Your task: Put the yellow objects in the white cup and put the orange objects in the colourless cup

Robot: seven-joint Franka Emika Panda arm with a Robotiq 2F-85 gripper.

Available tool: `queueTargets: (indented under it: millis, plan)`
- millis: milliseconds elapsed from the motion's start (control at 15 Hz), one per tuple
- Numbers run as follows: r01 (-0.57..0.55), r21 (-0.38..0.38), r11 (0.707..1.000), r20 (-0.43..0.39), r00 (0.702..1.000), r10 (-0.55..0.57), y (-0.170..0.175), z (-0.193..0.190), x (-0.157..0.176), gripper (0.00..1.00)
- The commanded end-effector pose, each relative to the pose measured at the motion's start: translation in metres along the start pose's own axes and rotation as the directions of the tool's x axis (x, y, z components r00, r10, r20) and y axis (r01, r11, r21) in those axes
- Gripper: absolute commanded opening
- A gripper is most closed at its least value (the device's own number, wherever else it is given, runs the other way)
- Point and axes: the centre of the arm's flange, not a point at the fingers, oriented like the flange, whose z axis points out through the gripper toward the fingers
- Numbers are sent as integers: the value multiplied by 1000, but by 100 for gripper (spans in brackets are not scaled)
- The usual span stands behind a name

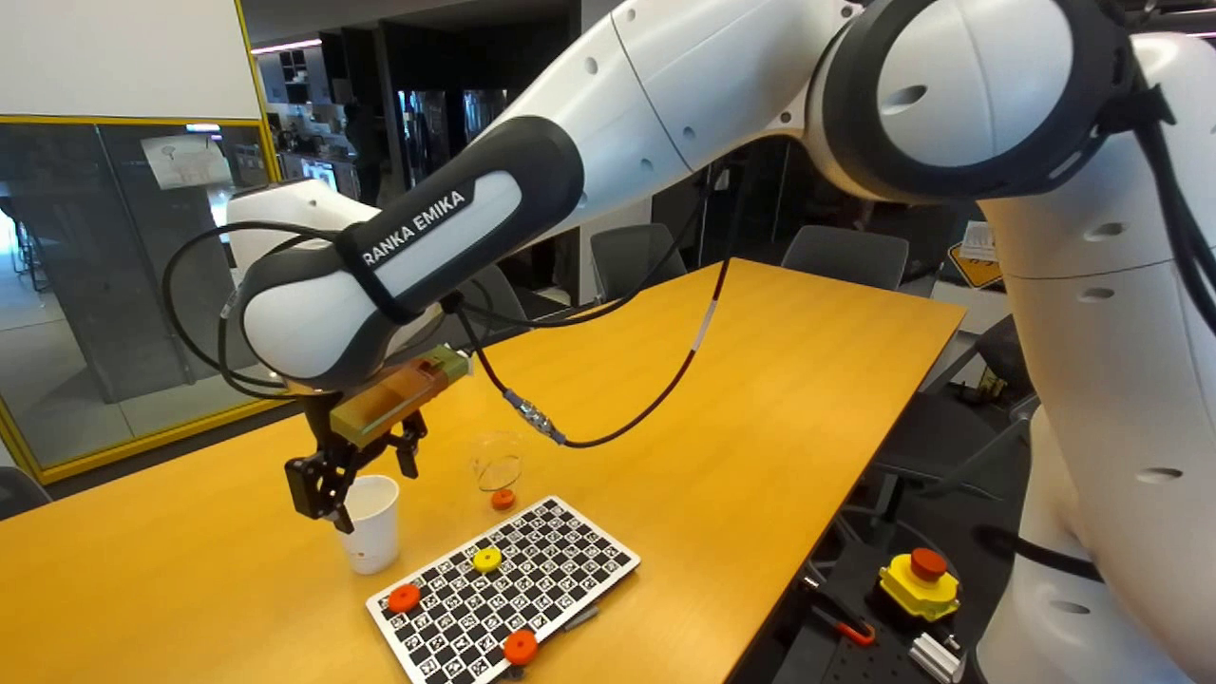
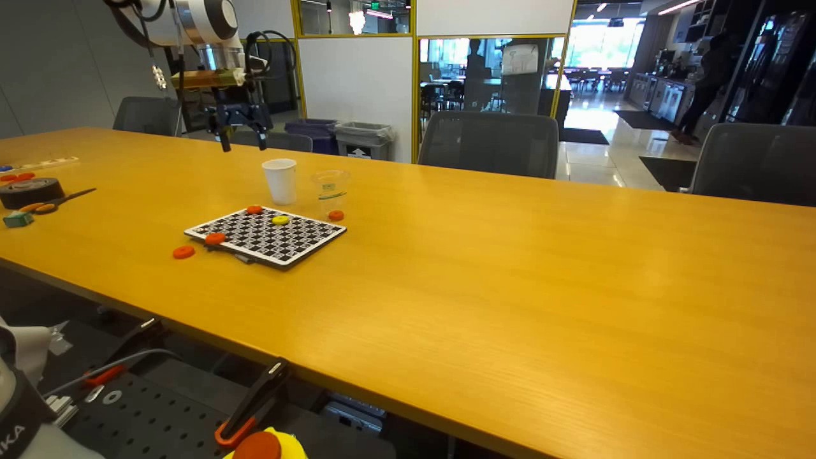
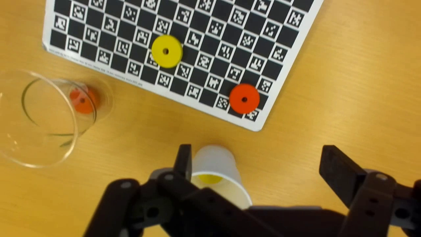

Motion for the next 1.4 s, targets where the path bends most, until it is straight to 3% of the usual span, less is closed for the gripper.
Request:
queueTargets:
  millis: [0,267,933,1333]
  plan:
    - [-77,12,997,28,997,76,5,-4,-59,100]
    - [-136,45,990,55,990,134,24,22,-76,100]
    - [-214,113,970,89,975,205,84,107,-50,100]
    - [-260,152,954,87,965,249,95,142,-49,100]
